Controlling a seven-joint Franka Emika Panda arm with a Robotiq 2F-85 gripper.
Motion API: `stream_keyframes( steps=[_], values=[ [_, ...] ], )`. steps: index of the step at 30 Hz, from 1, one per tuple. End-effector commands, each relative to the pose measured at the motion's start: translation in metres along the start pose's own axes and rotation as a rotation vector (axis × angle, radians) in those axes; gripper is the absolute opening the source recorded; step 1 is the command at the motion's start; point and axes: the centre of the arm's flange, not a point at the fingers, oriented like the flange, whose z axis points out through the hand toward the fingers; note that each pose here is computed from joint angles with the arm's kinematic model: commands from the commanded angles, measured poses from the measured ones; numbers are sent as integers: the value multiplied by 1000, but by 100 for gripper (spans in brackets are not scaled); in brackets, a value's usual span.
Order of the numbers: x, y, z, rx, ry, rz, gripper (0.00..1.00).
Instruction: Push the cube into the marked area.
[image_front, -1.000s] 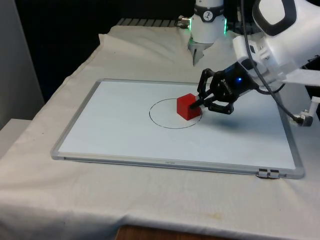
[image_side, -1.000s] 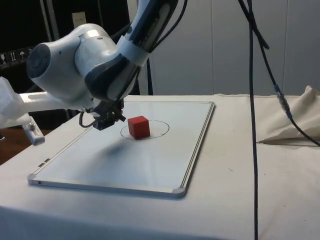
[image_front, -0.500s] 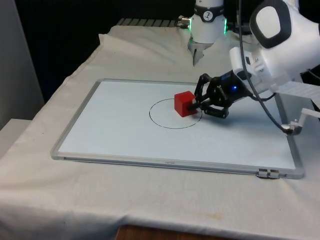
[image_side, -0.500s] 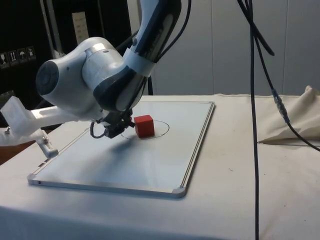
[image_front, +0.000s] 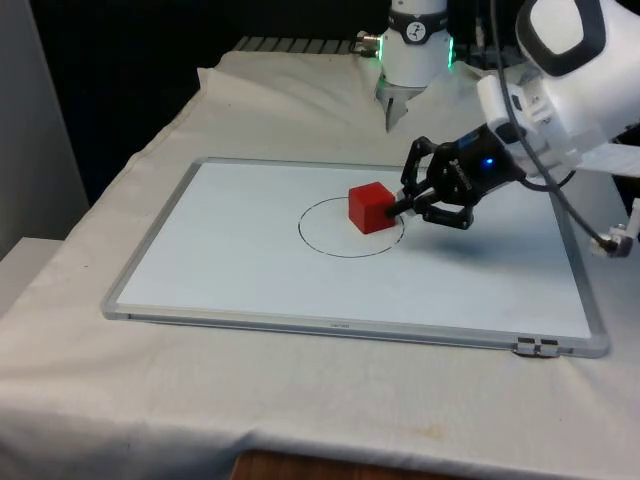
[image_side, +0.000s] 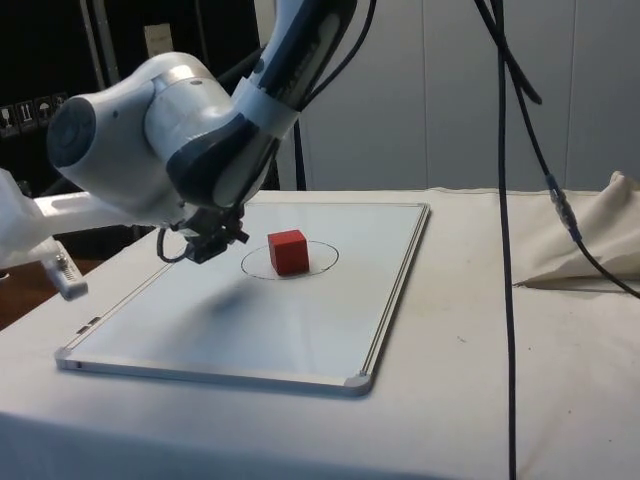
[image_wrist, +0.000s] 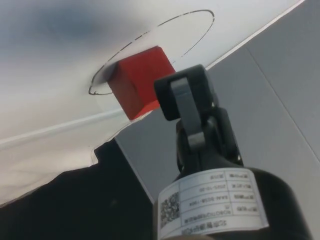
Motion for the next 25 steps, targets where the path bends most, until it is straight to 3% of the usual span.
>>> stream_keyframes(
  steps=[1, 8, 15, 17, 22, 25],
  values=[
    [-1, -1, -7, 3, 3, -3, 0],
    [-1, -6, -22, 14, 12, 0, 0],
    [-1, -9, -46, 44, 28, -5, 0],
    [-2, -11, -43, 38, 28, 0, 0],
    [4, 4, -57, 55, 34, -4, 0],
    [7, 10, -58, 42, 32, 3, 0]
  ],
)
